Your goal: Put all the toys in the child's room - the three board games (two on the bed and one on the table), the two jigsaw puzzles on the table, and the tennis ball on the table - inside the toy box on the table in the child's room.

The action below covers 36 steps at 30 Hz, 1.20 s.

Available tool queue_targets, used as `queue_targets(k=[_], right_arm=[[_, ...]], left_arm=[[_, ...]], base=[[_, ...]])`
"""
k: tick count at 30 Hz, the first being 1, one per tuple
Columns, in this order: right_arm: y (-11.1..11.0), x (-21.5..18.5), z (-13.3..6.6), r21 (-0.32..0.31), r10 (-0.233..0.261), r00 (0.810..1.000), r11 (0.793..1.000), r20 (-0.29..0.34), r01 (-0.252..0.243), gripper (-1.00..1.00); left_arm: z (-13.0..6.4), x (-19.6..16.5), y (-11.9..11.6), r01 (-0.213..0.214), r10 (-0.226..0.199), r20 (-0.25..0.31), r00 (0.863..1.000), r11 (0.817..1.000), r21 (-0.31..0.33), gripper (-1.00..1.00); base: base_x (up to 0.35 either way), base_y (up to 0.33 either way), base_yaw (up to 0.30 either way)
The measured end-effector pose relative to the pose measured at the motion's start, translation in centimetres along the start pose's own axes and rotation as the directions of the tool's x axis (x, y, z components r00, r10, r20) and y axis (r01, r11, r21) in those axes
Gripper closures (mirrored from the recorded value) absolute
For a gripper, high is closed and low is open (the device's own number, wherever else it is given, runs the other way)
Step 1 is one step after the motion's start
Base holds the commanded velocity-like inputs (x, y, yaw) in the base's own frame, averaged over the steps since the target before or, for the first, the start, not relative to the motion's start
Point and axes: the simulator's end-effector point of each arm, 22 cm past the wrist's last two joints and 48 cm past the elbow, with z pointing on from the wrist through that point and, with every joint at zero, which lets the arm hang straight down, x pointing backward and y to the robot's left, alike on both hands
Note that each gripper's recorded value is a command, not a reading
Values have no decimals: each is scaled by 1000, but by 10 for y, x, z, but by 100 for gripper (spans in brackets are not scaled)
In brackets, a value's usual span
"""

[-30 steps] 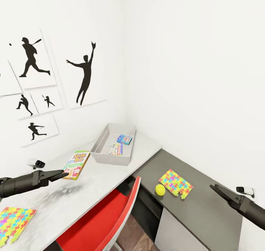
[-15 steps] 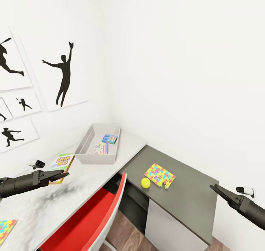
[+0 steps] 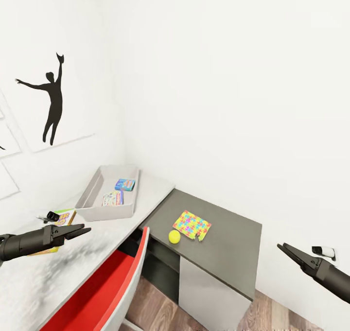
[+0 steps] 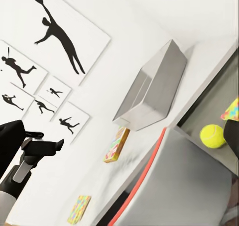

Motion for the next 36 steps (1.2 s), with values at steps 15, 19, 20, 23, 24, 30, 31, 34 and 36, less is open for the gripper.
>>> queue_targets(k=[15, 19, 20, 23, 24, 30, 31, 34, 36], right_arm=[[0, 0, 0, 1, 0, 1000, 1000, 0, 0, -100], [0, 0, 0, 1, 0, 1000, 1000, 0, 0, -100], [0, 0, 0, 1, 0, 1000, 1000, 0, 0, -100], [0, 0, 0, 1, 0, 1000, 1000, 0, 0, -100], [0, 0, 0, 0, 0, 1000, 1000, 0, 0, -100], [0, 0, 0, 1, 1, 1000, 1000, 0, -1, -100], [0, 0, 0, 1, 1, 1000, 1000, 0, -1, -100], [0, 0, 0, 1, 1, 1000, 1000, 0, -1, -100], [-1, 0, 0, 2, 1, 1000, 1000, 1, -1, -100]], left_arm=[[0, 0, 0, 1, -1, 0, 1000, 1000, 1, -100], [1, 0, 0, 1, -1, 1, 1000, 1000, 2, -100], [1, 0, 0, 1, -1, 1, 1000, 1000, 2, -100], [1, 1, 0, 1, -1, 1, 1000, 1000, 2, -100], [1, 1, 0, 1, -1, 1, 1000, 1000, 2, -100], [1, 1, -1, 1, -1, 1, 1000, 1000, 3, -100], [1, 1, 0, 1, -1, 1, 1000, 1000, 3, -100], [1, 1, 0, 1, -1, 1, 1000, 1000, 2, -100], [1, 1, 0, 1, -1, 1, 1000, 1000, 2, -100]], base=[[-2, 0, -280], [26, 0, -280], [88, 0, -280], [151, 0, -280], [211, 0, -280], [267, 0, -274], [218, 0, -218], [146, 0, -142], [69, 0, -64]])
